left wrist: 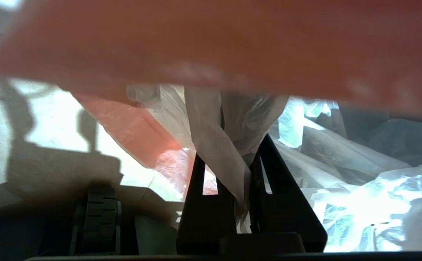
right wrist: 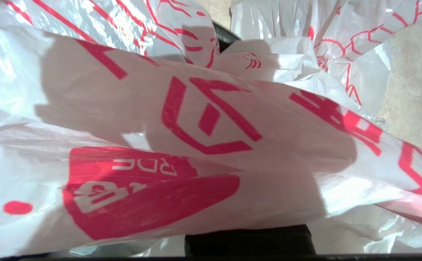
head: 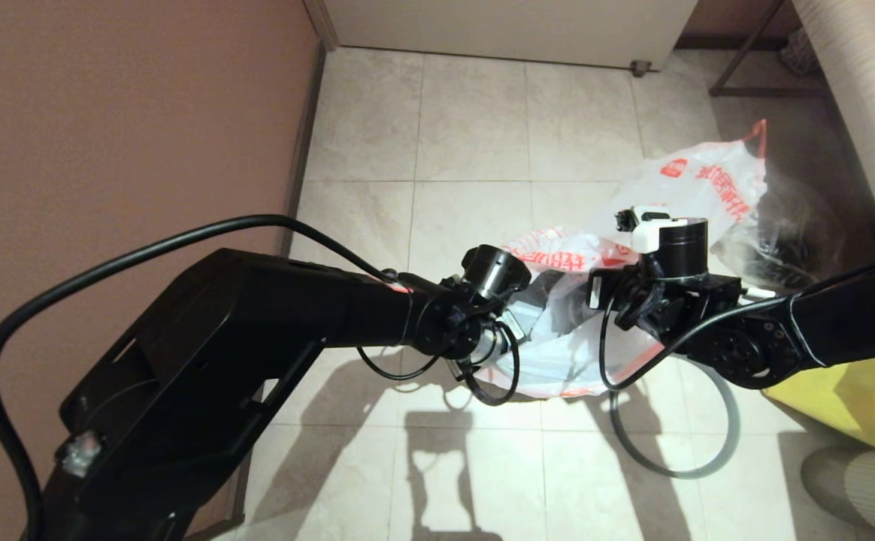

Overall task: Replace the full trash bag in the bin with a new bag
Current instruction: Put the new garbage bag on the trash can

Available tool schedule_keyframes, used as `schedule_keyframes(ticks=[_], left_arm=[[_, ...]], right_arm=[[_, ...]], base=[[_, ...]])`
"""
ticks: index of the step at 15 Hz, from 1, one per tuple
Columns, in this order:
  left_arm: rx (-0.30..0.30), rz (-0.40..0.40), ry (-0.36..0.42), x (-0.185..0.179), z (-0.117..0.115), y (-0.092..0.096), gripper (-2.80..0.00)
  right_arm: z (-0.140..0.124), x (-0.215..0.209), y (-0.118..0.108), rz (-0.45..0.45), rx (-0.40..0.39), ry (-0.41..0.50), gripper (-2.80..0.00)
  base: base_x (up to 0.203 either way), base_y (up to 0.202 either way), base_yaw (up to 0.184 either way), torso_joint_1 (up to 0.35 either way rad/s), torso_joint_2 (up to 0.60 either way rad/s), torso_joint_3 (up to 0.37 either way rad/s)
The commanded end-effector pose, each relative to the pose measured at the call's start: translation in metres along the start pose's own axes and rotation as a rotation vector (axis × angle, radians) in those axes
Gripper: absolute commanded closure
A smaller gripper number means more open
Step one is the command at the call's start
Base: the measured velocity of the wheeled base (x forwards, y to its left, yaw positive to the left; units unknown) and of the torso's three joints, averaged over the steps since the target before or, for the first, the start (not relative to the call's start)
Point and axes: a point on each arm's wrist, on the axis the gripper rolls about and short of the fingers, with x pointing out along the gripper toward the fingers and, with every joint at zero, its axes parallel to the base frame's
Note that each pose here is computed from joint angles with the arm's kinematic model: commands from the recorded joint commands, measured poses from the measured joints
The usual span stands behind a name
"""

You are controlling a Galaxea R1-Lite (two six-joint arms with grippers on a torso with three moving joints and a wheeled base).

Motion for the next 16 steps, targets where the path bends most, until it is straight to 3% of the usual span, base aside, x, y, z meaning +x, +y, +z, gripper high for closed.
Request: schedule_keyframes(ticks=[1,5,13,16], left_arm=[[0.001,0.002,0.006,0.000,-0.004,-0.001,0.00],[0.005,0.003,0.010,0.001,-0.006,-0.002,0.00],[0.021,-0.002,0.024,0.000,-0.015,-0.006,0.00],[0.024,-0.006,0.026,-0.001,-0.017,-0.007,0.00]], right_arm=[[0.008,-0.003,-0.003,-0.003,0.013,-0.023,0.00],[0.017,0.007,-0.024,-0.061,0.035,-0.045,0.00],[0.029,0.070,-0.047,-0.155,0.045,-0.051,0.00],[0.019,0.096,-0.052,-0.183,-0.002,0.007,0.00]], base=[[0.000,0.000,0.000,0.000,0.00,0.000],[0.000,0.000,0.000,0.000,0.00,0.000],[0.000,0.000,0.000,0.000,0.00,0.000],[0.000,0.000,0.000,0.000,0.00,0.000]])
